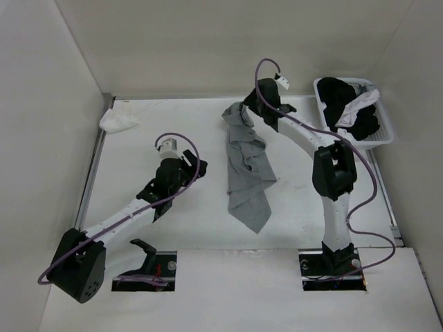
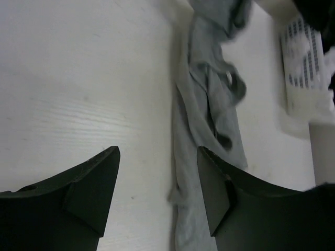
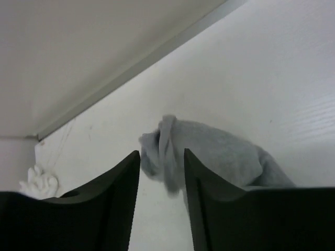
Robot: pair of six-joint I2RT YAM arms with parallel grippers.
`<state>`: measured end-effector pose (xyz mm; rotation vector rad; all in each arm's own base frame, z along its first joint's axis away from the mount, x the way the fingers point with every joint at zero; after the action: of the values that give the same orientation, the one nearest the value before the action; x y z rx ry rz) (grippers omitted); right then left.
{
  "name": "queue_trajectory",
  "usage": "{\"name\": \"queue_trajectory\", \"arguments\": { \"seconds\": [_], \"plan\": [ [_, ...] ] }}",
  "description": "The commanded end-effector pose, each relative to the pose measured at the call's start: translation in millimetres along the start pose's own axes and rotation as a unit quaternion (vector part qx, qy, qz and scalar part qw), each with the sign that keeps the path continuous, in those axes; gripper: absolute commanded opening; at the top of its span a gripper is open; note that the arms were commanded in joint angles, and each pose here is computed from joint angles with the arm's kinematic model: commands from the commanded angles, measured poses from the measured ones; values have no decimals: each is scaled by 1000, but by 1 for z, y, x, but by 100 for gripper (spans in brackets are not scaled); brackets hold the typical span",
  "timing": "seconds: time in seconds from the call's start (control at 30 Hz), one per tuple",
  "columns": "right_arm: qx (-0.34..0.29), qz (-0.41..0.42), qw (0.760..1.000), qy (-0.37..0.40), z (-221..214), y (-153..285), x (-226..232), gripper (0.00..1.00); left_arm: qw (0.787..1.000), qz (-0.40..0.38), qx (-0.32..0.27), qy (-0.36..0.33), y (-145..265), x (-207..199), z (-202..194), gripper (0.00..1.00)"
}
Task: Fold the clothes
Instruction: Move the tank top to the center of the board
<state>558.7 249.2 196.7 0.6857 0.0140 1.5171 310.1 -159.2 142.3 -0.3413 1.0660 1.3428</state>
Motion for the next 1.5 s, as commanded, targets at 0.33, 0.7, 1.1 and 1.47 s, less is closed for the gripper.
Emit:
{"name": "queue_trajectory", "arguments": {
  "seconds": [0.33,0.7,1.1,1.47],
  "plan": [
    [-55,36,998,5,-1,125,-70,12,948,-10,206,-244,35,19,-175,61],
    [59,35,998,-3,-106,131,-123,58,929,-17,217,-299,17,6,-211,39],
    [125,21,992,8,-151,77,-127,58,950,-20,174,-257,32,1,-169,9],
    [-37,138,989,-22,-37,120,-58,0,966,-73,107,-224,53,-53,-97,7]
  ]
}}
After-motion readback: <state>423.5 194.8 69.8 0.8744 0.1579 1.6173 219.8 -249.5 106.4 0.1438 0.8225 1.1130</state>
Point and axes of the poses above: each gripper's point midway between its finger pads, its own y axis back along the fingers, its own x axis along the line the jaws close on, z = x × y, the point moved 1 cm from there along y, back along the fingers, and after that the axes turned 15 degrees about y, right-handed, at the moved point
